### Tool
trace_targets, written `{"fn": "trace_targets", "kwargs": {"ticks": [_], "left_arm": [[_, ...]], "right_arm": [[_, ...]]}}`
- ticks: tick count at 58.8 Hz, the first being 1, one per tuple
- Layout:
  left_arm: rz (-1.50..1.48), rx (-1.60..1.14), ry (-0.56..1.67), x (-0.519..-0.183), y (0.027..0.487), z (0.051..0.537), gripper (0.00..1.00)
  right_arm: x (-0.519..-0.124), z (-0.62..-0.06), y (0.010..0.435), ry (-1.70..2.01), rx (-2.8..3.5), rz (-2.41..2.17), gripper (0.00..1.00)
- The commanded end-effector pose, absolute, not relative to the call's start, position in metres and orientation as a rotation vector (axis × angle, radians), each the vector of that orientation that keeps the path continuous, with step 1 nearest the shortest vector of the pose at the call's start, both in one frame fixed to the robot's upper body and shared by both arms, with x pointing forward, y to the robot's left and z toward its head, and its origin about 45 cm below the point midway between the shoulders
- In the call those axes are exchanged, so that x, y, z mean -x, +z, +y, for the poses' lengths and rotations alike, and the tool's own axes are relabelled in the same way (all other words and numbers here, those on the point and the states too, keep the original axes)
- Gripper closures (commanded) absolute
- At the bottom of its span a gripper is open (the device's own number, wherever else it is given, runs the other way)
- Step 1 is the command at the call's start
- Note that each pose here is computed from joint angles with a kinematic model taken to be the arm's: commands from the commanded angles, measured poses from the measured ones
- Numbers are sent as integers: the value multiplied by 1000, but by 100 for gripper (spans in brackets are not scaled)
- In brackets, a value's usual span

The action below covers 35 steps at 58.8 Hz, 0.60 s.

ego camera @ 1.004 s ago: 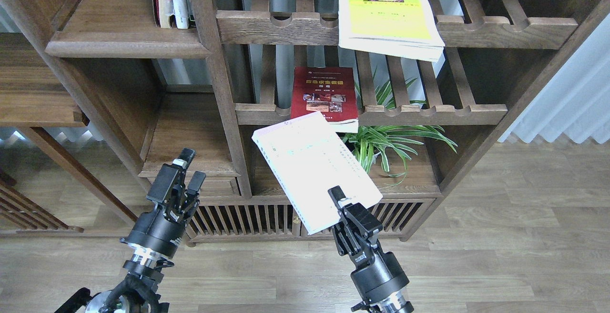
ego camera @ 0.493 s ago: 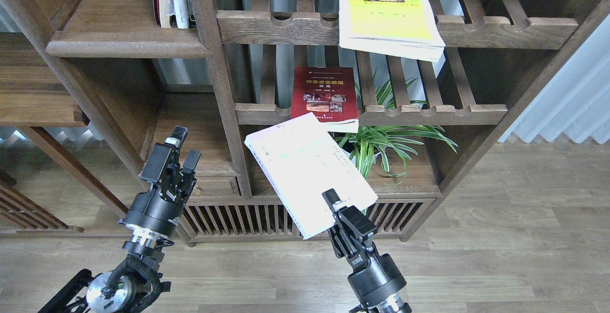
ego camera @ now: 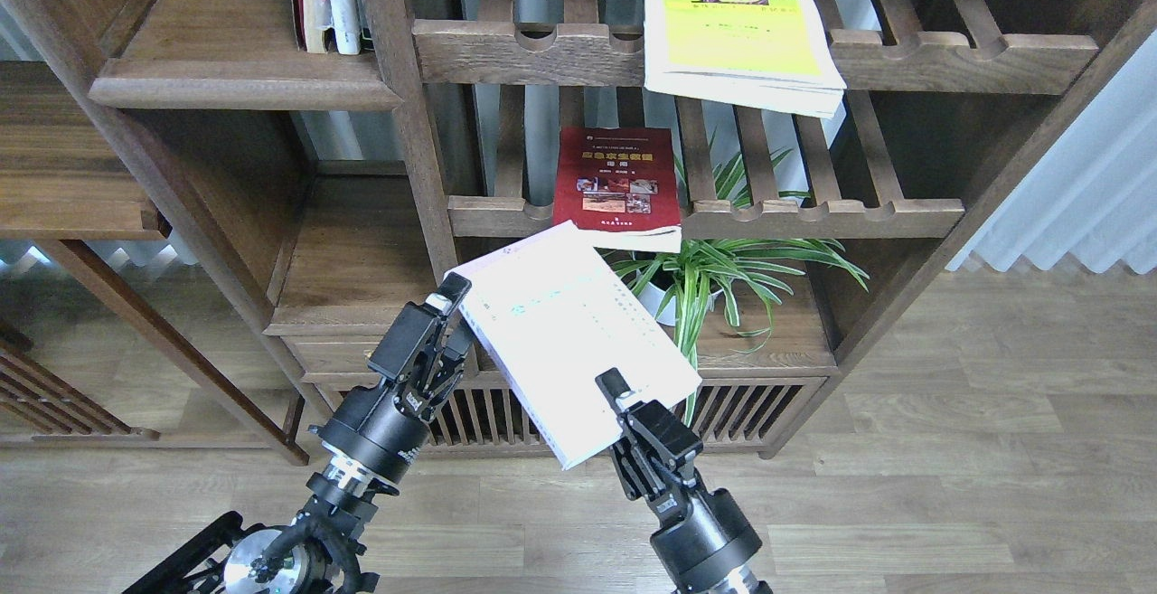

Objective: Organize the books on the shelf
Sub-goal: 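Grasp the white book's other edge with the left gripper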

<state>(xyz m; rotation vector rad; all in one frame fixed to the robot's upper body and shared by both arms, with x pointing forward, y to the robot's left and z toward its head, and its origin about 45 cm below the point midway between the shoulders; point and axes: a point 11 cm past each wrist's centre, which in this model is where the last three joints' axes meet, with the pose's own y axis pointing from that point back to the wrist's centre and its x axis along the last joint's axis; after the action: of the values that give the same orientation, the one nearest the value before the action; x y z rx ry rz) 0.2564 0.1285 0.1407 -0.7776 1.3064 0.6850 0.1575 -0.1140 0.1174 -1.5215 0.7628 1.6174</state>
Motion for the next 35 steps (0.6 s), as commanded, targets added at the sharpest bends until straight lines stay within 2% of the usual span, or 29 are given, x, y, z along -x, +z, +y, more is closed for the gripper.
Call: {"fn": "trace_targets", "kwargs": {"ticks": [1, 14, 19, 31, 35], "left_arm": [[1323, 733, 668, -248, 135, 122, 0], [1321, 666, 657, -238, 128, 119, 1], [1313, 659, 664, -238, 127, 121, 8], [1318, 651, 658, -236, 126, 119, 10], [1318, 651, 654, -236, 127, 119, 13]], "right_arm": [[-157, -113, 116, 1624, 1528, 761, 92], [-155, -111, 116, 1638, 1537, 750, 92], [-155, -111, 116, 1638, 1537, 750, 92], [-152, -110, 115, 1650, 1544, 746, 92], [-152, -110, 114, 1651, 1542, 747, 92]]}}
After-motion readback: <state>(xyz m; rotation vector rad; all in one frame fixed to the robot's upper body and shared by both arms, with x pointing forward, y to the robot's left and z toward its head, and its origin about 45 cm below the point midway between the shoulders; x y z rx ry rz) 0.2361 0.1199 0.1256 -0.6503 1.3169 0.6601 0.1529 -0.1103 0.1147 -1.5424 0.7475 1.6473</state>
